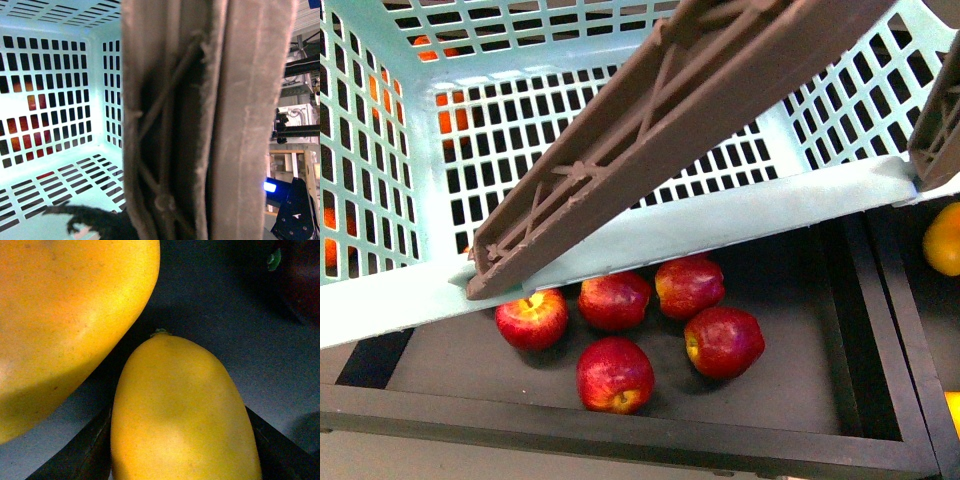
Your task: Pick mango and avocado into basket
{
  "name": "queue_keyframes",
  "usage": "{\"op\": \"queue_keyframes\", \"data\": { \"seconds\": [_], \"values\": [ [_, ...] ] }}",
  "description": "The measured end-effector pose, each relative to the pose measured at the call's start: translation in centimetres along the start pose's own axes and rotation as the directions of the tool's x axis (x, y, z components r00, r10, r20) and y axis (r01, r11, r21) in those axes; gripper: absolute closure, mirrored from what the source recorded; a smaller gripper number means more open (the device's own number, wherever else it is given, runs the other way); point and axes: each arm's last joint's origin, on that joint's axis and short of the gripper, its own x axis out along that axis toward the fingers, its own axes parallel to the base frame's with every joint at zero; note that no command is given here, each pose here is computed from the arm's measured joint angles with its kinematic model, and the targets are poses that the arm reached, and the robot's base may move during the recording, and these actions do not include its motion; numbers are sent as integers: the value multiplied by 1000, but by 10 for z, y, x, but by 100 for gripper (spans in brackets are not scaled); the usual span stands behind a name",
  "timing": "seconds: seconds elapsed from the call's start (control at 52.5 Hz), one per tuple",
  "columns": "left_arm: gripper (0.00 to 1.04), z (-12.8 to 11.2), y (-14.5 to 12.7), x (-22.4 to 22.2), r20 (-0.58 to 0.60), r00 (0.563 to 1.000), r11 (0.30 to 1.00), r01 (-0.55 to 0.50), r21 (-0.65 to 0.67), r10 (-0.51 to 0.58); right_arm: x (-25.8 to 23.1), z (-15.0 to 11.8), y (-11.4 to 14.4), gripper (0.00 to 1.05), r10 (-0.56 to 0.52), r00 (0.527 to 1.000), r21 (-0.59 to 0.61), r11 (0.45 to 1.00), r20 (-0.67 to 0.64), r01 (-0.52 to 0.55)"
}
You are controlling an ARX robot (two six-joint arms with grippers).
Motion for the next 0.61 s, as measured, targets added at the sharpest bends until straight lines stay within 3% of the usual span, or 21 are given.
{"op": "queue_keyframes", "data": {
  "seconds": [0.324,0.438,0.609],
  "values": [
    [91,0,0,0,0,1000,1000,0,0,0,-27,-2,0,47,58,997,0,998,47,-58],
    [91,0,0,0,0,1000,1000,0,0,0,-67,18,-4,47,102,982,-28,995,161,-99],
    [91,0,0,0,-1,1000,1000,0,0,0,-151,48,-3,47,188,919,-75,982,346,-173]
  ]
}}
